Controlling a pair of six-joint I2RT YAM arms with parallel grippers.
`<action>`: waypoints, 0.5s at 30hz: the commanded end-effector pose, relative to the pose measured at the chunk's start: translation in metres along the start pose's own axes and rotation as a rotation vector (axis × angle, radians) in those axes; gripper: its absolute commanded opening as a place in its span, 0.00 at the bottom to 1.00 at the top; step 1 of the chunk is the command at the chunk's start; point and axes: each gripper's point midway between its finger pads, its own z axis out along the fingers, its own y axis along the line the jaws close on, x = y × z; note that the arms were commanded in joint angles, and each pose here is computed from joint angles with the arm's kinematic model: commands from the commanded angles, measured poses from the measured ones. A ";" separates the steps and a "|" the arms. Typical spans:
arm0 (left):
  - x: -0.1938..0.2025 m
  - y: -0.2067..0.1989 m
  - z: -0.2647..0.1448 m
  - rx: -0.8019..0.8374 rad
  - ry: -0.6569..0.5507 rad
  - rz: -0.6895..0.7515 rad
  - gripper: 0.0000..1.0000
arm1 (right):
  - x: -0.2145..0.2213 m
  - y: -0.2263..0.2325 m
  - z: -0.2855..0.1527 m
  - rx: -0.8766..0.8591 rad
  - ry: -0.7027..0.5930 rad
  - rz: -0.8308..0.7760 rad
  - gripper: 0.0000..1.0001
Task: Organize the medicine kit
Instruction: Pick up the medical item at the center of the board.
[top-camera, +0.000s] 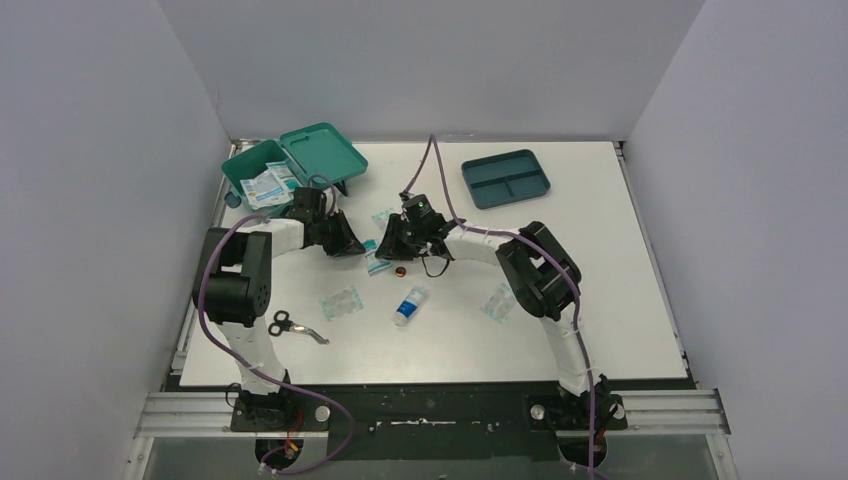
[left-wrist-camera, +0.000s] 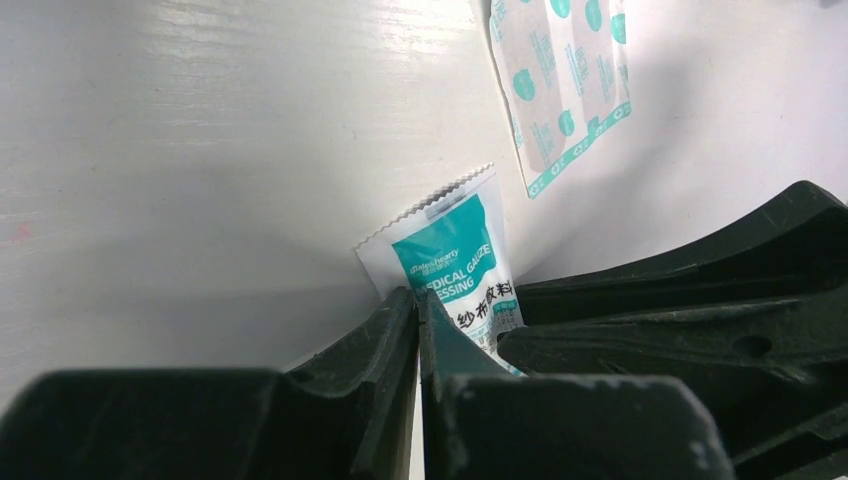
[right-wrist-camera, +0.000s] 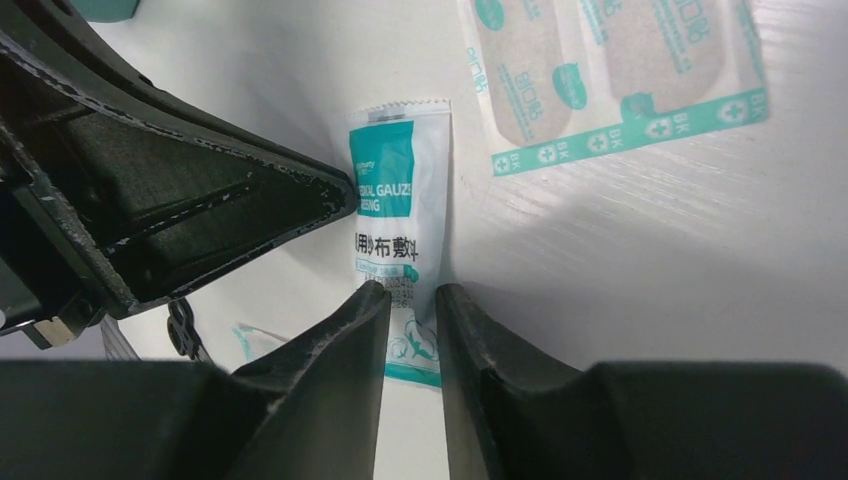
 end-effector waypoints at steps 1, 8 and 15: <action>0.013 0.036 0.006 -0.135 0.017 -0.015 0.06 | -0.006 0.001 -0.009 0.011 -0.026 0.013 0.23; 0.006 0.031 0.001 -0.124 0.004 -0.013 0.06 | -0.007 -0.008 -0.006 0.044 -0.026 -0.022 0.03; -0.023 0.007 -0.027 -0.051 -0.054 0.002 0.27 | -0.021 0.010 -0.012 -0.037 -0.060 -0.039 0.00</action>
